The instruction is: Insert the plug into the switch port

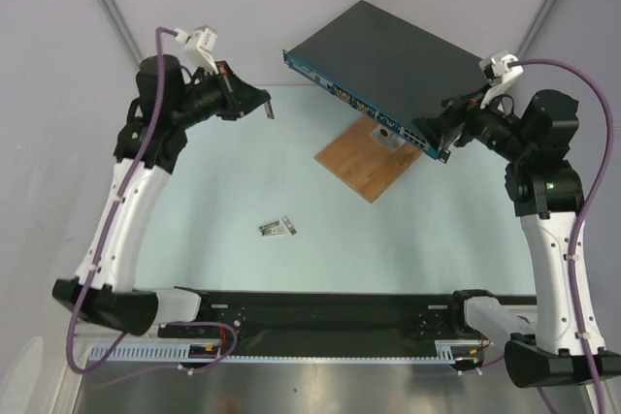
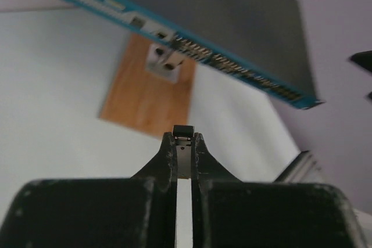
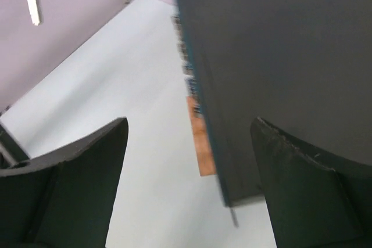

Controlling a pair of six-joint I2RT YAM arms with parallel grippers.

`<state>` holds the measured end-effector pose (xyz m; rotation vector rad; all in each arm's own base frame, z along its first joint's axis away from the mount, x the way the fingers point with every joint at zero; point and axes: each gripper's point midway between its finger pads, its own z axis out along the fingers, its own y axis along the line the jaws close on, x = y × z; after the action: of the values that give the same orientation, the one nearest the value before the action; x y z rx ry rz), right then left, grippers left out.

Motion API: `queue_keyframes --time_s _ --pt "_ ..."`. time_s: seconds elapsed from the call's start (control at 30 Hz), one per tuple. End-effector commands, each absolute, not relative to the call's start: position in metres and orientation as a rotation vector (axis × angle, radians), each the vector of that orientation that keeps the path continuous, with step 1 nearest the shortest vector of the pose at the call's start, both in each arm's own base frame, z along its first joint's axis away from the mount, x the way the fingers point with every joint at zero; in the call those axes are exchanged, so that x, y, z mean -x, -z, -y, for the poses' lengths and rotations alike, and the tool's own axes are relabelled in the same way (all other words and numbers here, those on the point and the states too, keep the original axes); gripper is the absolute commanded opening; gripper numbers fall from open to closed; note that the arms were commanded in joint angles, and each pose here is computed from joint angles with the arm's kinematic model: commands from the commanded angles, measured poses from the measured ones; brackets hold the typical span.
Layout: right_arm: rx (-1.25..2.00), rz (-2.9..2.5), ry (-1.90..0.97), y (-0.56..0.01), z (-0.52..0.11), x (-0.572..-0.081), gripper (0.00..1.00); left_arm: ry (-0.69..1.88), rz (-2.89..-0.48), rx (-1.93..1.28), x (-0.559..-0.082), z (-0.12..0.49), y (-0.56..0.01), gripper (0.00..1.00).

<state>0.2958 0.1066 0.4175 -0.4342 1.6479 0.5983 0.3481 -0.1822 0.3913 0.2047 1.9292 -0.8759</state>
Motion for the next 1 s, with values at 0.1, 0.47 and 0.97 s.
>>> queue_keyframes --time_s 0.1,0.47,0.97 --pt "0.548 -1.343 -0.589 -0.493 -0.158 -0.285 0.88 1.331 -1.755 -0.072 -0.314 0.222 -0.433 0.0" --pt "0.843 -1.277 -0.645 -0.45 -0.277 -0.266 0.89 1.611 -1.582 0.102 -0.294 0.259 -0.461 0.0" --pt "0.825 -1.26 -0.558 -0.445 -0.315 -0.281 0.62 1.642 -1.652 0.09 -0.279 0.281 -0.449 0.0"
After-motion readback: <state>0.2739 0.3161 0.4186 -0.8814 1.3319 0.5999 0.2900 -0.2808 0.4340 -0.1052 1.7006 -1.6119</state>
